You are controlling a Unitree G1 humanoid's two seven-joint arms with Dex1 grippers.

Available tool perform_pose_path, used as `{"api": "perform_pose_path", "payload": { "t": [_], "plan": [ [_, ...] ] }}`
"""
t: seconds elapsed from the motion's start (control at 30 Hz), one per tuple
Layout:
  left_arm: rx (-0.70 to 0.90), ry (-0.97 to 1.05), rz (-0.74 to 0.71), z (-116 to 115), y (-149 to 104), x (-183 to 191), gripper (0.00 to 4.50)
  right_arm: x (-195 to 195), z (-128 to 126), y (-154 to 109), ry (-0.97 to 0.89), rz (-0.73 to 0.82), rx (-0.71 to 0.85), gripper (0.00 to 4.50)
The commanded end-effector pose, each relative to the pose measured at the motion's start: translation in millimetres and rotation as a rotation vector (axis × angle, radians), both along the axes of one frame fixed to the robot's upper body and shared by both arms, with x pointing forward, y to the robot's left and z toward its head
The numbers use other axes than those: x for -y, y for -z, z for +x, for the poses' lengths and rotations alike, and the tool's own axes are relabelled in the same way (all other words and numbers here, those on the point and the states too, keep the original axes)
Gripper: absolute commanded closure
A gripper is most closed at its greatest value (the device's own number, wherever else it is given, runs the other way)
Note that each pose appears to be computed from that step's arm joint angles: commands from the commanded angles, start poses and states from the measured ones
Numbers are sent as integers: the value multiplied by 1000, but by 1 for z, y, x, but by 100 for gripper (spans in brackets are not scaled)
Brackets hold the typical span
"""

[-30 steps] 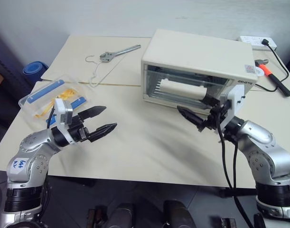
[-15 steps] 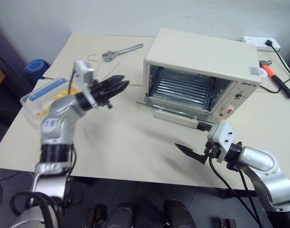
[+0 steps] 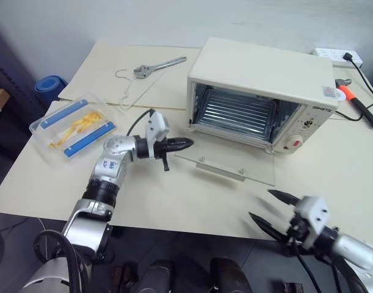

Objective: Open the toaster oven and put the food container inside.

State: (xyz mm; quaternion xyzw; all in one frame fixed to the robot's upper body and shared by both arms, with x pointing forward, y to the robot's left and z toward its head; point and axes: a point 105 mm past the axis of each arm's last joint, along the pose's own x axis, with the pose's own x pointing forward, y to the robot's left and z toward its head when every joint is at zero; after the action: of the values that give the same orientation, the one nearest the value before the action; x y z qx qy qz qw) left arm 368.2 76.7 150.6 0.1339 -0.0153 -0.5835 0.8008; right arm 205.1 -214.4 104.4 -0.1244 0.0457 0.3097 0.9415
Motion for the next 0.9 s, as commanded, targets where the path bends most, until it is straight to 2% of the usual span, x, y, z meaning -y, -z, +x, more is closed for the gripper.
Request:
{"api": "perform_pose_path", "payload": {
  "t": [0.03,0.13,0.23,0.4,0.53,0.63,0.7,0.73,0.77,0.83,0.9],
  "plan": [
    [70,-41,26,-6,3,-1,448,3,-4,-32,-14,12,143,0],
    [78,-100,-45,-9,1,-7,448,-3,-4,-40,-75,30,189,0],
    [58,-195,-123,-17,-6,-30,448,-12,5,-52,-143,108,231,0],
    [19,-407,-188,-51,-7,-98,299,-35,25,-71,-255,179,327,0],
    [63,-762,-359,-91,-19,-183,174,-65,32,-80,-392,157,420,0],
    [42,-1047,-436,-129,-8,-239,77,-85,37,-88,-441,190,485,0],
    [18,-1194,-474,-151,1,-264,20,-94,38,-93,-470,226,528,0],
    [-36,-1298,-516,-162,10,-279,2,-98,37,-94,-496,252,522,0],
    [-86,-1373,-525,-169,18,-289,2,-101,37,-94,-518,278,506,0],
    [-149,-1495,-551,-173,22,-308,2,-106,35,-95,-563,316,466,0],
    [-139,-1481,-614,-160,2,-314,2,-108,35,-97,-590,305,460,0]
  ]
}}
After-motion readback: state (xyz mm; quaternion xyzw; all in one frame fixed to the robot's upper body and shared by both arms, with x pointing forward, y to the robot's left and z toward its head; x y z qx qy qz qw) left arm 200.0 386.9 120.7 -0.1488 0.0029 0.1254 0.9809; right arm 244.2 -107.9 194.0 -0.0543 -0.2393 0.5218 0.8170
